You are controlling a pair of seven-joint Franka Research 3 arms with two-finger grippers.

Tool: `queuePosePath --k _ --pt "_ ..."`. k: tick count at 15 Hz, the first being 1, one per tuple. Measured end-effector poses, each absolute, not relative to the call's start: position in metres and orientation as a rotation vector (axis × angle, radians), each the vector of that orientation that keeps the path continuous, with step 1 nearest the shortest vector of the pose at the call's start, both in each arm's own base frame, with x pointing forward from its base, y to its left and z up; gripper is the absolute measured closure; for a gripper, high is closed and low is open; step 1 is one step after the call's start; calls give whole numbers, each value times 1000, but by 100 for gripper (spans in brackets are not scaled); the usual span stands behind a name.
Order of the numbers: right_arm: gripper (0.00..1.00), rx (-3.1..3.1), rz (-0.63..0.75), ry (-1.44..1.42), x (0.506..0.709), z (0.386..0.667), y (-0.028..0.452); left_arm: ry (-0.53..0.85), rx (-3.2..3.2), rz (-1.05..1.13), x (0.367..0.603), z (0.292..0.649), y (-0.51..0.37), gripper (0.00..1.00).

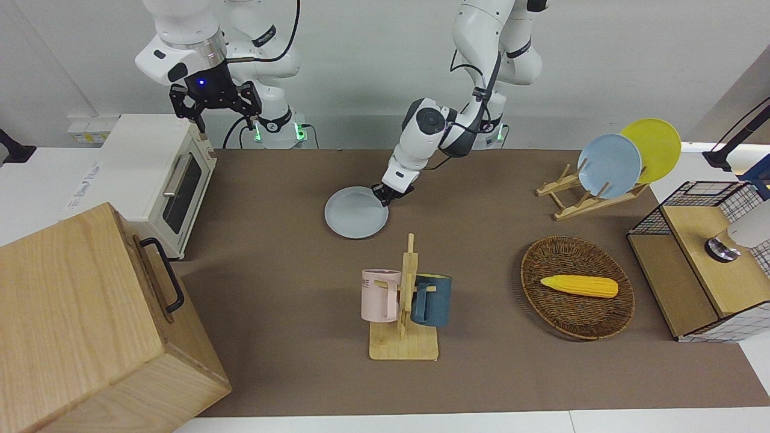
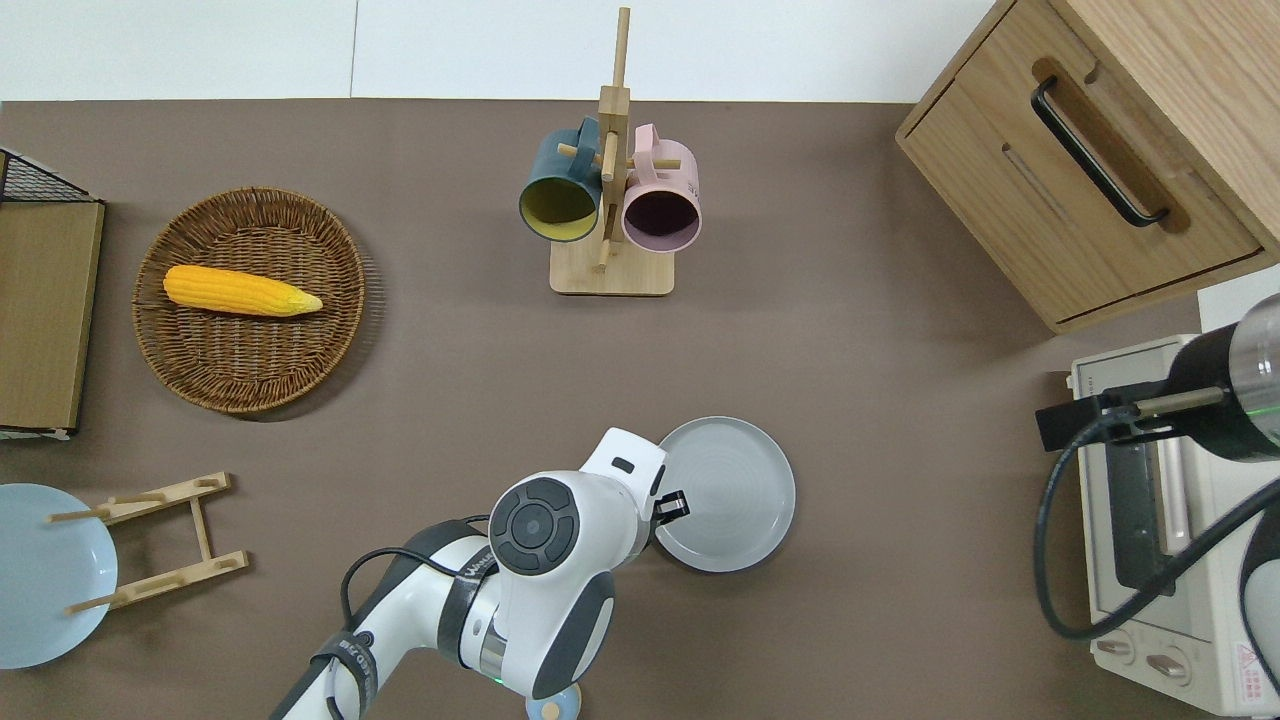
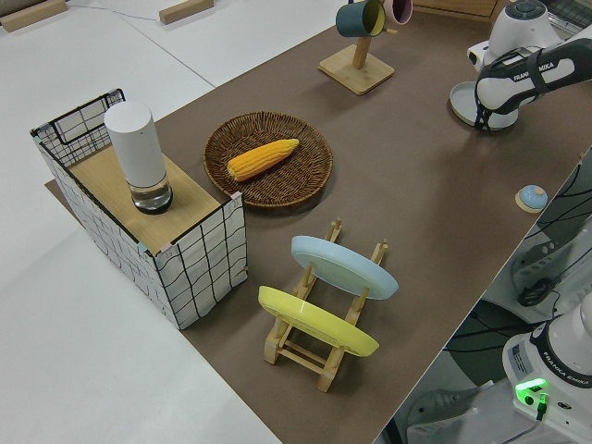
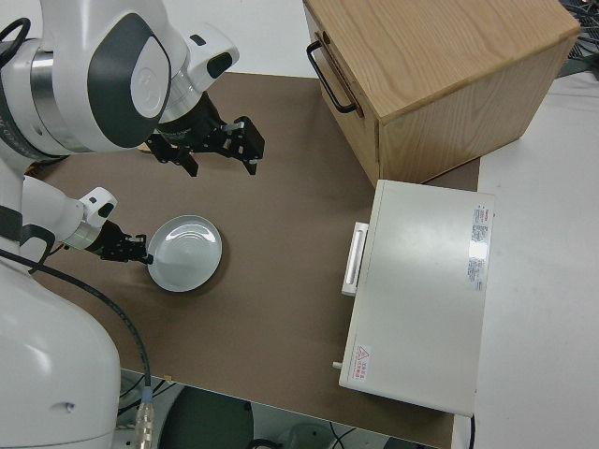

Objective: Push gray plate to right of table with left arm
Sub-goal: 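Push the gray plate with the left gripper toward the toaster oven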

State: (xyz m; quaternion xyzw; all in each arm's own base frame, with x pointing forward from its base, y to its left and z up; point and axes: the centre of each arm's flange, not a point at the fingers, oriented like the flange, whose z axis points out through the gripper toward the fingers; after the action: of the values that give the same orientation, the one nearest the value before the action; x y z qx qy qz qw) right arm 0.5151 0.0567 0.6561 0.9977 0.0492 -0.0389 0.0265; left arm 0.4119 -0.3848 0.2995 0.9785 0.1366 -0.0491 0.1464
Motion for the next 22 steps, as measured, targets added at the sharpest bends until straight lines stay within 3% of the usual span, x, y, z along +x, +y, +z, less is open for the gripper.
queuePosePath --k 4,5,14,18,22 --pt "0 3082 -120 152 515 656 57 388 2815 -150 411 292 -394 92" --pt "0 3082 -120 152 515 656 57 387 2814 -152 412 290 -396 87" --pt "0 3082 -120 152 515 656 57 320 2844 -163 420 298 -406 1" --pt "0 3082 -120 152 515 656 57 204 2967 -156 446 324 -392 0" --pt "0 3082 -120 152 515 656 57 175 3062 -107 483 341 -342 0"
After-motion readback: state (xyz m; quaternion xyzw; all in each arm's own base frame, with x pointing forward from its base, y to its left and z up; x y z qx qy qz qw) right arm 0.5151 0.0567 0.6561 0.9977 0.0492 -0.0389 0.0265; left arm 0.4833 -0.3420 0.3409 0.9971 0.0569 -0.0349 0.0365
